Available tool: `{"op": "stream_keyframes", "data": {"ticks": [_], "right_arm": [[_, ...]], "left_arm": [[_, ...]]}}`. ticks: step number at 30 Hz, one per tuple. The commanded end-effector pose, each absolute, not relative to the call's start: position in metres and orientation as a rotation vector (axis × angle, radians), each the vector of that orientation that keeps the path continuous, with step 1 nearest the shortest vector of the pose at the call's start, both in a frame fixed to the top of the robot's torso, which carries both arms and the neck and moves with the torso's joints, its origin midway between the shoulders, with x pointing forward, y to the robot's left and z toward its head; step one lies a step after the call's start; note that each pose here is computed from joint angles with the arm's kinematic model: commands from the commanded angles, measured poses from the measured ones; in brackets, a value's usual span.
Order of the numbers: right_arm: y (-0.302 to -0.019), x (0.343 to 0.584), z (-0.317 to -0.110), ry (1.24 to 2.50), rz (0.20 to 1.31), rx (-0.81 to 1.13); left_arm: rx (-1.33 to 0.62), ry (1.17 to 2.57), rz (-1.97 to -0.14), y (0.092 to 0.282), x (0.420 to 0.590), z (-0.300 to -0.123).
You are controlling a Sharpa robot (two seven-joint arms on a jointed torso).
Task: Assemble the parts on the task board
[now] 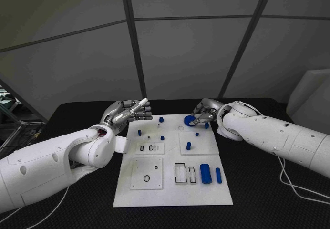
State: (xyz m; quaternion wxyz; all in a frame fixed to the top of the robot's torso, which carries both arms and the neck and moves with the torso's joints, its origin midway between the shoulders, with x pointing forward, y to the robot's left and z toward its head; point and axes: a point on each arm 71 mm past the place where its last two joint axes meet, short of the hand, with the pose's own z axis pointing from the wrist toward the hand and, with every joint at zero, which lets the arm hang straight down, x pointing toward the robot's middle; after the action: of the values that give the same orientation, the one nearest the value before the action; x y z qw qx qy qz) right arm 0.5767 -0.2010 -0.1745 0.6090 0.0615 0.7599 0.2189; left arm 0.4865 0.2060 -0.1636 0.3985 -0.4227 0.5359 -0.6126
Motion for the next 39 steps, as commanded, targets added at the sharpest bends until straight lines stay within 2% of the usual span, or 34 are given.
{"op": "stream_keyframes", "data": {"ticks": [1,12,32,39], "right_arm": [[-0.2013,0.5785,-0.1739,1.745,0.483,0.135],[-0.1964,0.5812,-0.1742,1.732,0.459,0.108],[-0.1964,0.5826,-0.1666,1.62,0.471,0.116],[-0.1971,0.5843,-0.1681,1.629,0.464,0.121]], "left_arm": [[-1.057,1.361,-1.567,0.2042,0.4865,-0.162],[-1.058,1.365,-1.569,0.2037,0.487,-0.1624],[-1.06,1.369,-1.568,0.2045,0.4881,-0.1633],[-1.061,1.371,-1.568,0.2044,0.4884,-0.1636]]}}
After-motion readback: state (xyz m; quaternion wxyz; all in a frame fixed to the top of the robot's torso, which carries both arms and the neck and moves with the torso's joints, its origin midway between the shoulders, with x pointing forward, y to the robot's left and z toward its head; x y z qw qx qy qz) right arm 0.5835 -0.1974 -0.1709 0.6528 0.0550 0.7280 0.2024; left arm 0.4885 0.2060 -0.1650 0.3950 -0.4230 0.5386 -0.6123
